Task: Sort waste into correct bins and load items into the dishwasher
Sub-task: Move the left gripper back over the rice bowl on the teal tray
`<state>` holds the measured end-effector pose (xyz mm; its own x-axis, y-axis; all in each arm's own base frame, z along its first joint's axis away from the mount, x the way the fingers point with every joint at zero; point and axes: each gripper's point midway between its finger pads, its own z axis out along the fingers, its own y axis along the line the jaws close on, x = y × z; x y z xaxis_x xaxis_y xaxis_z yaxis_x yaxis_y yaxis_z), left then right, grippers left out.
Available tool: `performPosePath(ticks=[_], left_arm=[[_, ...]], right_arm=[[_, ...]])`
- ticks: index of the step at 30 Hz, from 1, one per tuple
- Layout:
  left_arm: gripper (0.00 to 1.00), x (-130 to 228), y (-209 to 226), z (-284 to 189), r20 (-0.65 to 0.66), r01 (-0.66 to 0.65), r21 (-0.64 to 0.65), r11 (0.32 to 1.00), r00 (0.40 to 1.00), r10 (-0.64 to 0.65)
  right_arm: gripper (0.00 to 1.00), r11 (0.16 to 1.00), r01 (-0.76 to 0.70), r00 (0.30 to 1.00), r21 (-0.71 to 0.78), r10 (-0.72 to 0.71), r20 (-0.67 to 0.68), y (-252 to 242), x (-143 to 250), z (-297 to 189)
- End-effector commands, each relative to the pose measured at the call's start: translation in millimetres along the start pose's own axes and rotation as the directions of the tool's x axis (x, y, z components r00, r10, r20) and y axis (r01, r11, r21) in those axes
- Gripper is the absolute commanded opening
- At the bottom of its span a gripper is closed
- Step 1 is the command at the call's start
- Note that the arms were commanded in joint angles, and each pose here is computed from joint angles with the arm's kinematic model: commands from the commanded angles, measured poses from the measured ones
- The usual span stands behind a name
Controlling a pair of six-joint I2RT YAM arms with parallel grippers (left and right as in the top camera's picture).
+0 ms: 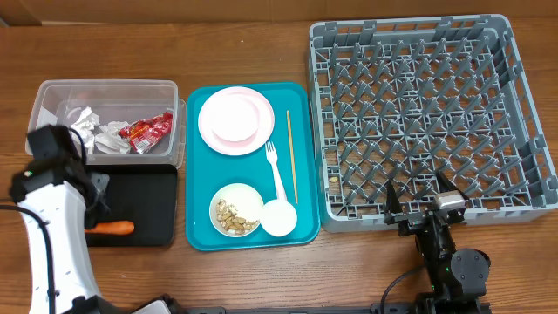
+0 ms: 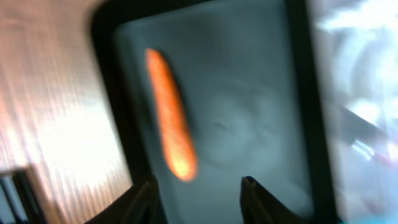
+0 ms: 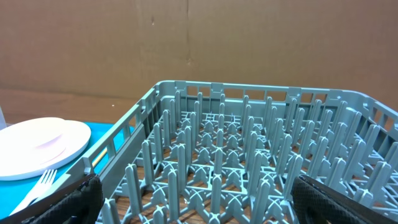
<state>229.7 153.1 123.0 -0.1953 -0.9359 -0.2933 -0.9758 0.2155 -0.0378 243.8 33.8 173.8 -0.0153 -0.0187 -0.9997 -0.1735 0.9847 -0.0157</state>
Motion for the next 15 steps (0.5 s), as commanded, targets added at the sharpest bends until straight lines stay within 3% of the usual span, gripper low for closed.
performPosePath(ticks=[1, 3, 5, 8, 9, 15], left_arm=[[0.38, 25.3, -48.2, -39.2, -0.126, -0.233, 0.319, 0.918, 0.950, 0.285], [0.26, 46.4, -66.8, -53.9, -0.163, -0.293, 0.472, 0.832, 0.898, 0.409], [0.21, 64.4, -76.6, -64.5, -0.184, -0.313, 0.559, 0.768, 0.856, 0.483], [0.15, 83.5, -77.6, -68.2, -0.200, -0.355, 0.560, 0.749, 0.819, 0.538], [0.04, 91.8, -78.2, -69.3, -0.199, -0.382, 0.555, 0.739, 0.802, 0.564], [0.04, 126.2, -84.2, -72.5, -0.135, -0.546, 0.507, 0.667, 0.714, 0.687]], right_arm=[[1.00, 1.000, 0.007, 1.000, -0.004, -0.007, 0.000, 1.1, 2.7, 0.2], [1.00, 1.000, 0.006, 1.000, -0.004, -0.006, 0.001, 1.1, 2.6, 0.2], [1.00, 1.000, 0.007, 1.000, -0.004, -0.007, 0.000, 1.1, 2.7, 0.2], [1.00, 1.000, 0.007, 1.000, -0.004, -0.007, 0.000, 1.1, 2.7, 0.2], [1.00, 1.000, 0.007, 1.000, -0.004, -0.007, 0.001, 1.1, 2.6, 0.2], [1.00, 1.000, 0.007, 1.000, -0.004, -0.007, 0.000, 1.1, 2.7, 0.2]])
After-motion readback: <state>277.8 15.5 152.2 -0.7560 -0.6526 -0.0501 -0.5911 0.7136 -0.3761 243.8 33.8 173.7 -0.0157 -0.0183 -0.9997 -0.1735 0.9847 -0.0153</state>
